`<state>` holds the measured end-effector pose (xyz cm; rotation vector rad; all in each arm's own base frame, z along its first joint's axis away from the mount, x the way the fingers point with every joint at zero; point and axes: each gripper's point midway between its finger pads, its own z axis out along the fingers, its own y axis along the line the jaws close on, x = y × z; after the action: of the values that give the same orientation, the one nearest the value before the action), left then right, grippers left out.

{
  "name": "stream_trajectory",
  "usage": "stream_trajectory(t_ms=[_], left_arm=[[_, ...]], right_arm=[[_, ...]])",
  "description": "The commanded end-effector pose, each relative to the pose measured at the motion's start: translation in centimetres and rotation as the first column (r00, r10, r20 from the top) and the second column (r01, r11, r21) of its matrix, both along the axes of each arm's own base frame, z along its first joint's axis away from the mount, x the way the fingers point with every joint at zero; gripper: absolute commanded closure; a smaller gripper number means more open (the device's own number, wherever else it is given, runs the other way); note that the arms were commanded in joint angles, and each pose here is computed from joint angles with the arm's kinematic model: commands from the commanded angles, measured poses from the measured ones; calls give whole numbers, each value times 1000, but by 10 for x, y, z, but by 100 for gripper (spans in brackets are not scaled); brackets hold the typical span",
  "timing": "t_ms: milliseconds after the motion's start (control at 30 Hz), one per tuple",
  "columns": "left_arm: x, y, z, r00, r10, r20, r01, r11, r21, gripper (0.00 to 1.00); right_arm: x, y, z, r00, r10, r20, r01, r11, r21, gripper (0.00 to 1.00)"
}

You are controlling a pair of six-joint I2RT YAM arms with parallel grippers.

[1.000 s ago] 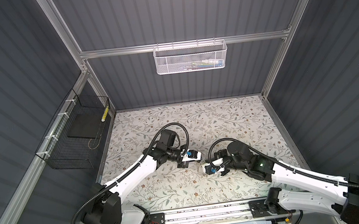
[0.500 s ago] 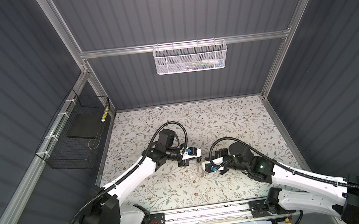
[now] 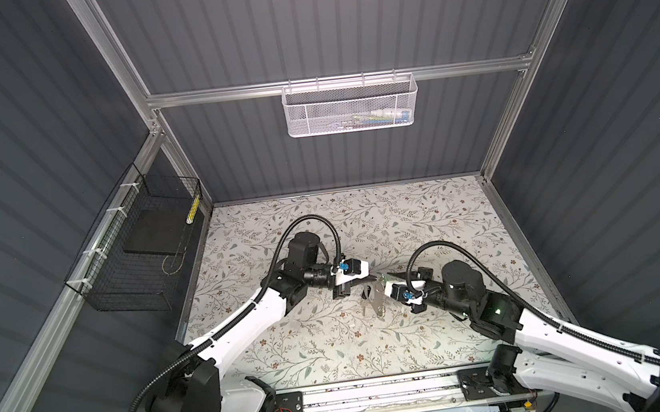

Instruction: Put the keys on the keyring

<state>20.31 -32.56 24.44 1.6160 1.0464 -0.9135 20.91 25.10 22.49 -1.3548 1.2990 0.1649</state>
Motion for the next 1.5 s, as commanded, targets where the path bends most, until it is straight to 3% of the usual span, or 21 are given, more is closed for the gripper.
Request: stream_trajectory(t_ms=[0,233,533,900,1467], left_arm=[[-5,0,21,1000,-23,2,23,997,-73,100],[-5,-2,23,1000,-30,-6,29,996,-80,100],[-6,-2,21,999,-39,-14,38,997,-62,100],[-4,-3,20,998,-51,-25,49,997,-52,100],[-3,-4,19,998,-55,-33,54,998,-44,100]], right_arm=[[-7,-1,5,997,10,-79,-4,997,79,64],[-3,1,25,999,7,-51,-2,996,92,64],[6,-3,34,996,5,90,-1,999,-38,72],[1,0,30,988,87,127,-67,986,-151,76],[-2,7,32,979,146,139,-119,975,-186,82]])
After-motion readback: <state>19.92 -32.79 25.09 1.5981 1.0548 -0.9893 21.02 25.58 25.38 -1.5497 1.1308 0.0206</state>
